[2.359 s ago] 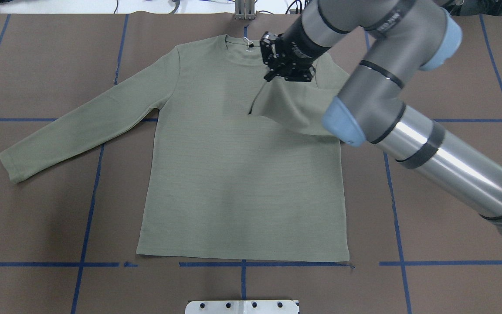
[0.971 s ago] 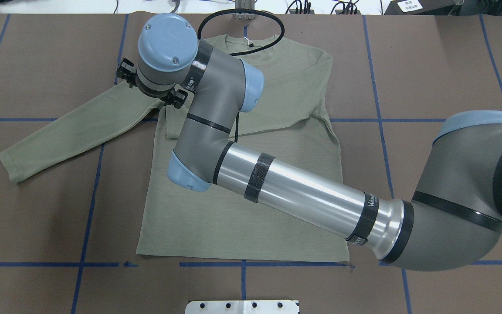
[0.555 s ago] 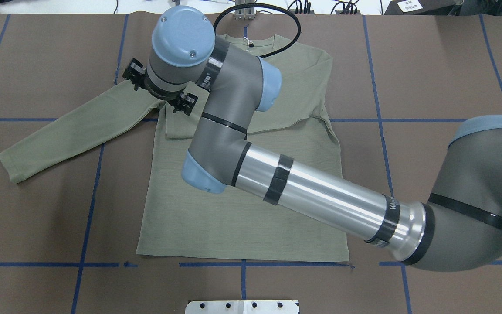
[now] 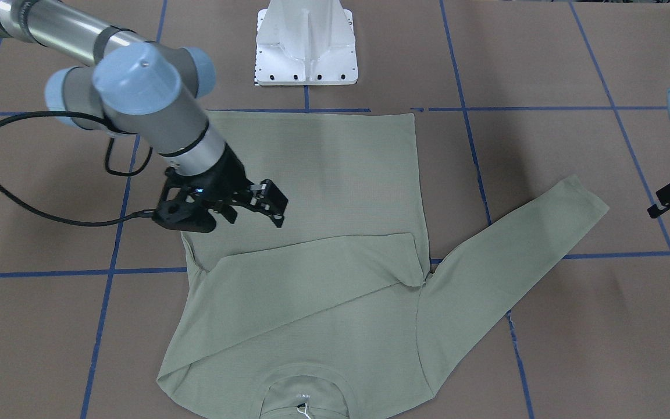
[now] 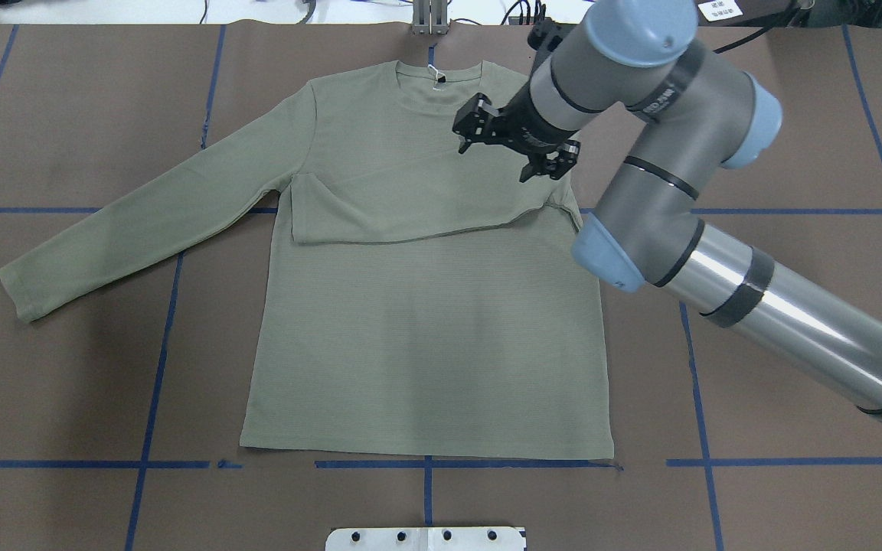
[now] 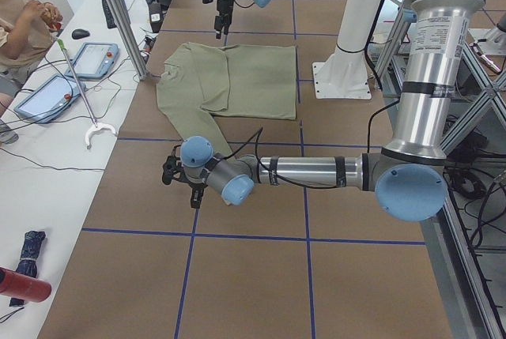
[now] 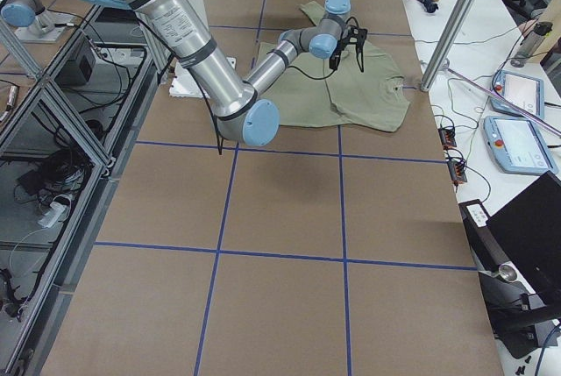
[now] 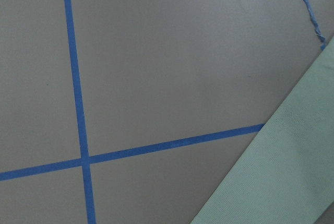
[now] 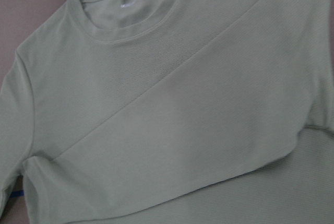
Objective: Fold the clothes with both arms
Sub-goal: 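Release the sleeve and lift the right gripper back toward its side, then lower the left gripper to the cuff of the other sleeve and grasp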
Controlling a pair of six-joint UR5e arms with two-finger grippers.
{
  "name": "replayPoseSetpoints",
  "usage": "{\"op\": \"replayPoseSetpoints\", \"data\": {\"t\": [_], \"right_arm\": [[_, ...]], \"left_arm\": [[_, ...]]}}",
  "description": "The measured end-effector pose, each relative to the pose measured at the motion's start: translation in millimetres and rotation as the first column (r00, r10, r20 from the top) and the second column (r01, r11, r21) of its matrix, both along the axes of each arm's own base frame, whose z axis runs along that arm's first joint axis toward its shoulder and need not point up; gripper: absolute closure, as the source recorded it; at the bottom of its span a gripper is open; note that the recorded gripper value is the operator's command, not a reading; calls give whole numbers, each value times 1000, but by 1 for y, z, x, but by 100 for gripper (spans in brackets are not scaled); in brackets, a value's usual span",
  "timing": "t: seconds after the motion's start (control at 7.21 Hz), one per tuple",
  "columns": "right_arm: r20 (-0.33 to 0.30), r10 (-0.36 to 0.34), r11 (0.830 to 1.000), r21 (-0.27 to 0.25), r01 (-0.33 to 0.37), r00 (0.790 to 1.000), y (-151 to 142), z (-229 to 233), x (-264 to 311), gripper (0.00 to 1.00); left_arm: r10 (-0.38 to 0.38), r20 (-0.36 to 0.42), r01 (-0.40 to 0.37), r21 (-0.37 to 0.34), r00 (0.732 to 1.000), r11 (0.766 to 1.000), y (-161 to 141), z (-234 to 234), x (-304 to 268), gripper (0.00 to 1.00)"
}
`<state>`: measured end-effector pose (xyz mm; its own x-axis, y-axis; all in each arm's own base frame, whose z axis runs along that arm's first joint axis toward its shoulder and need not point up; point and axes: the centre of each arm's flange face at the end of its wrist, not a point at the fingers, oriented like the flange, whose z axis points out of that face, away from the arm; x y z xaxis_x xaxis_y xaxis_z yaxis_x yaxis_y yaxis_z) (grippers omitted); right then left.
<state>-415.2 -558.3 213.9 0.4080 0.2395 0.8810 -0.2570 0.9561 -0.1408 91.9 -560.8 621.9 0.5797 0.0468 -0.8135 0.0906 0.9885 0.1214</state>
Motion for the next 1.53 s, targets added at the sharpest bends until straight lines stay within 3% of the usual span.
{"op": "replayPoseSetpoints", "data": {"t": [0.42, 0.97, 1.53], "right_arm": [[-31, -54, 997, 55, 55, 998, 15, 67, 67, 0], [-31, -57, 995, 77, 59, 998, 25, 72, 79, 0], [-20, -48, 996, 75, 50, 999, 29, 66, 82, 0]], "left_arm": [[45, 0, -45, -54, 999, 998, 17, 28, 46, 12], [107, 6, -106, -69, 994, 992, 36, 44, 78, 26], [145, 14, -144, -83, 989, 986, 50, 54, 94, 29]]}}
